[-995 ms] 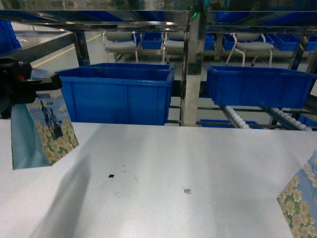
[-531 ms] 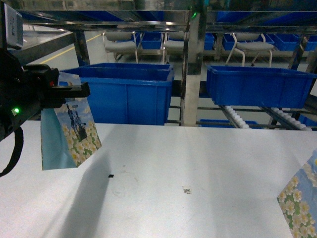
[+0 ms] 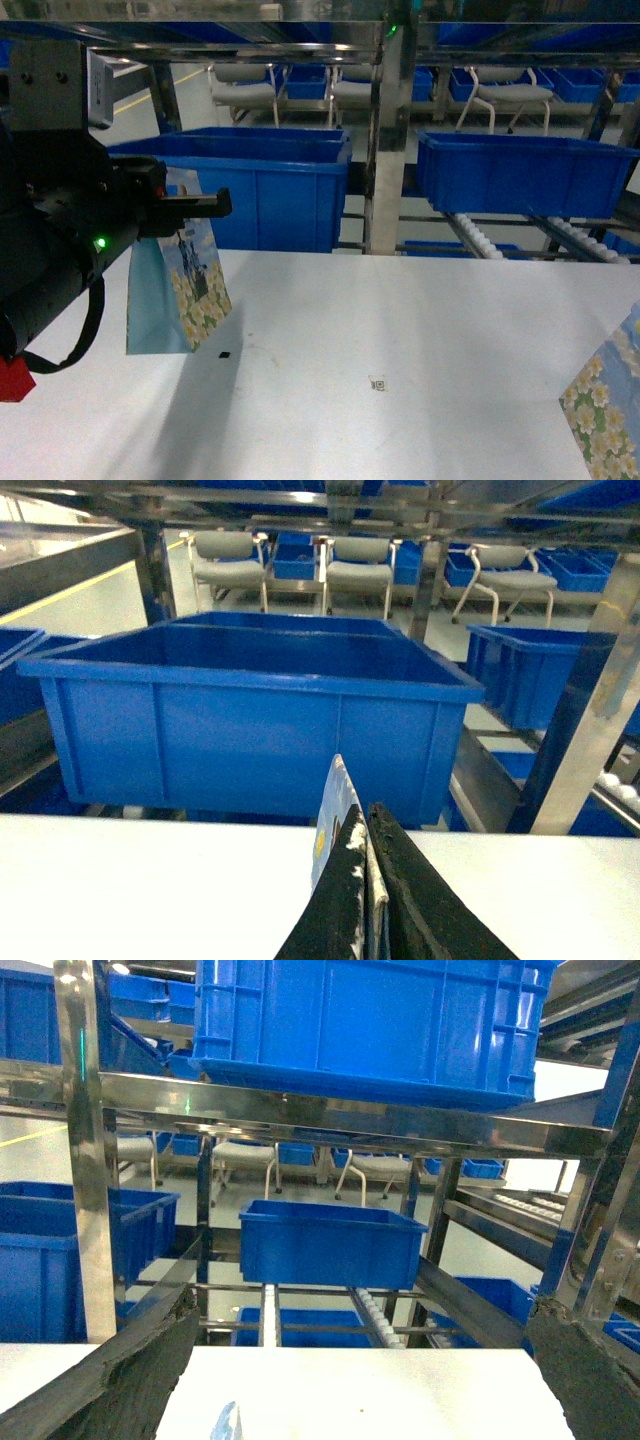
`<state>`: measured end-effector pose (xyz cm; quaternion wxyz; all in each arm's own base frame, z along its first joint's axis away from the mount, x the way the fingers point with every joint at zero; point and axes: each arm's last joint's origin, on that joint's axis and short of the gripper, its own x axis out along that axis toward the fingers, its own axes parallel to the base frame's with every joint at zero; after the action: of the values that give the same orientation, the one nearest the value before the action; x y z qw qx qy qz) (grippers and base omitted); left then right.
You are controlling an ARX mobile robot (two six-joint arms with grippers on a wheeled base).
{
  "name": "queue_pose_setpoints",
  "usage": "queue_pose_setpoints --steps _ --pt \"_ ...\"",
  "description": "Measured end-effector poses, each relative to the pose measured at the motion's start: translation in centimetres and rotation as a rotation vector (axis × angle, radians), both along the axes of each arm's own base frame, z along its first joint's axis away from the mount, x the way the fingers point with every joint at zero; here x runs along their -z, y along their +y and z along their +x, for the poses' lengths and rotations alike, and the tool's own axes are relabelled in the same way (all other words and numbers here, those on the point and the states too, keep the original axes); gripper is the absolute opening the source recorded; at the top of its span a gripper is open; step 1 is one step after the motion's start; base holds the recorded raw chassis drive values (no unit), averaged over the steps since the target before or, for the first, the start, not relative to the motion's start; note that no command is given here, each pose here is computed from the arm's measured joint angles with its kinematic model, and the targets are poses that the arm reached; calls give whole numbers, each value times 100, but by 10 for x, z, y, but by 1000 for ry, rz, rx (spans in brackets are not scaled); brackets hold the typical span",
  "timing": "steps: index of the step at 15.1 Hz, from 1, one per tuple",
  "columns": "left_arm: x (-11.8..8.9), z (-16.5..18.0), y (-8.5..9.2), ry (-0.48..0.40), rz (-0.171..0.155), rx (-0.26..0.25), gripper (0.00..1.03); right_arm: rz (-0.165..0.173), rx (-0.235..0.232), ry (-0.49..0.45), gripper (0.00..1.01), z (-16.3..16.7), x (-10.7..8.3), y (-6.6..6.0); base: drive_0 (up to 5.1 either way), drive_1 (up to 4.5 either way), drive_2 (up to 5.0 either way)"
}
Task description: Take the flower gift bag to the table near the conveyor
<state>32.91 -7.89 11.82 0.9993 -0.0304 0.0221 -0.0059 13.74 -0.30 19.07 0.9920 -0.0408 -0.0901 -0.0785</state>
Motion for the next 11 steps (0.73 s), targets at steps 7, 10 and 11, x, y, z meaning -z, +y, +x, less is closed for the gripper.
queue_pose_setpoints --steps 7,10,11 --pt "26 -6 1 82 -13 -3 2 0 0 0 98 0 0 0 0 0 0" --pt "31 -19 -8 96 -3 7 2 0 0 0 98 0 0 0 0 0 0" --pt "31 -26 -15 107 11 29 2 0 0 0 98 0 0 0 0 0 0"
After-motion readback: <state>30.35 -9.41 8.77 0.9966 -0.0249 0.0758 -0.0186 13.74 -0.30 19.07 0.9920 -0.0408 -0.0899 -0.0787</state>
